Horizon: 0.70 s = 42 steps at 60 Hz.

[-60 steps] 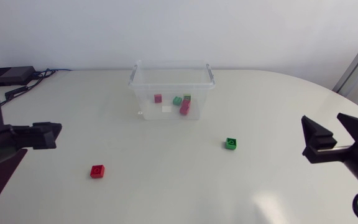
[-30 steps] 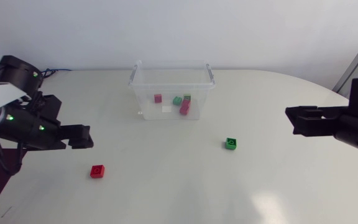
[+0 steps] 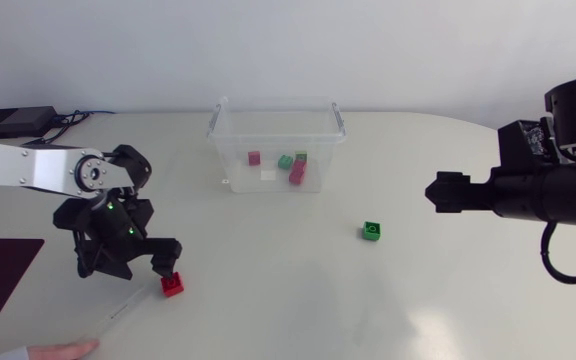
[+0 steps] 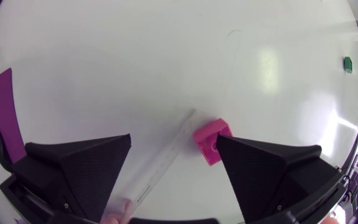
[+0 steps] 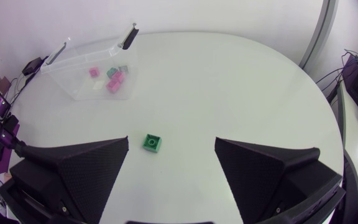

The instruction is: Place the duplo bricks in the container

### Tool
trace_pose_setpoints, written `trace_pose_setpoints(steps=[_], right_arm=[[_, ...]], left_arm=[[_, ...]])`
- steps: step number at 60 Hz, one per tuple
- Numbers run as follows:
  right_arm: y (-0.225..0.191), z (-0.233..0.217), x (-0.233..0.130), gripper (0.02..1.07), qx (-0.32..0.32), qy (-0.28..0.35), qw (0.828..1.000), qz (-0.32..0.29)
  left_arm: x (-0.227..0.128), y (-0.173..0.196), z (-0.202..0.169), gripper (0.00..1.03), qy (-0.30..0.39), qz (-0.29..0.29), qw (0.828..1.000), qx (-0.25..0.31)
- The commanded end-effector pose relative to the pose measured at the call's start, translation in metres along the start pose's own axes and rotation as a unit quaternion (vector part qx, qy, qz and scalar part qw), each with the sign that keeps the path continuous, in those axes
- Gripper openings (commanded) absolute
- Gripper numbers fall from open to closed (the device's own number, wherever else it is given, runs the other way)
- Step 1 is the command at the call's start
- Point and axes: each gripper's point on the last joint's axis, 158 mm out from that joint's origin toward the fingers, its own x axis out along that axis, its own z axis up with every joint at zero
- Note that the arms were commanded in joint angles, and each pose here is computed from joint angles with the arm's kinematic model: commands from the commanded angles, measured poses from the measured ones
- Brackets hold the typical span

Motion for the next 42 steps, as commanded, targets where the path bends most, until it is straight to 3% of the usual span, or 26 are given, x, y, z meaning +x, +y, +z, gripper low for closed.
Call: trace_pose_setpoints(steps=[1, 18, 42], right_arm=[[0.002, -0.002, 0.004, 1.02, 0.014, 0.000, 1.000, 0.002], [0.007, -0.015, 0.009, 1.02, -0.004, 0.013, 1.000, 0.016], [0.039, -0.023, 0.017, 1.02, -0.079, 0.051, 0.992, 0.086]], left_arm=[[0.006, -0.012, 0.002, 0.91, 0.009, 0.004, 1.000, 0.006], [-0.024, -0.070, -0.015, 0.92, -0.046, -0.007, 0.986, 0.157], [-0.009, -0.085, -0.030, 0.92, -0.038, -0.006, 0.970, 0.238]])
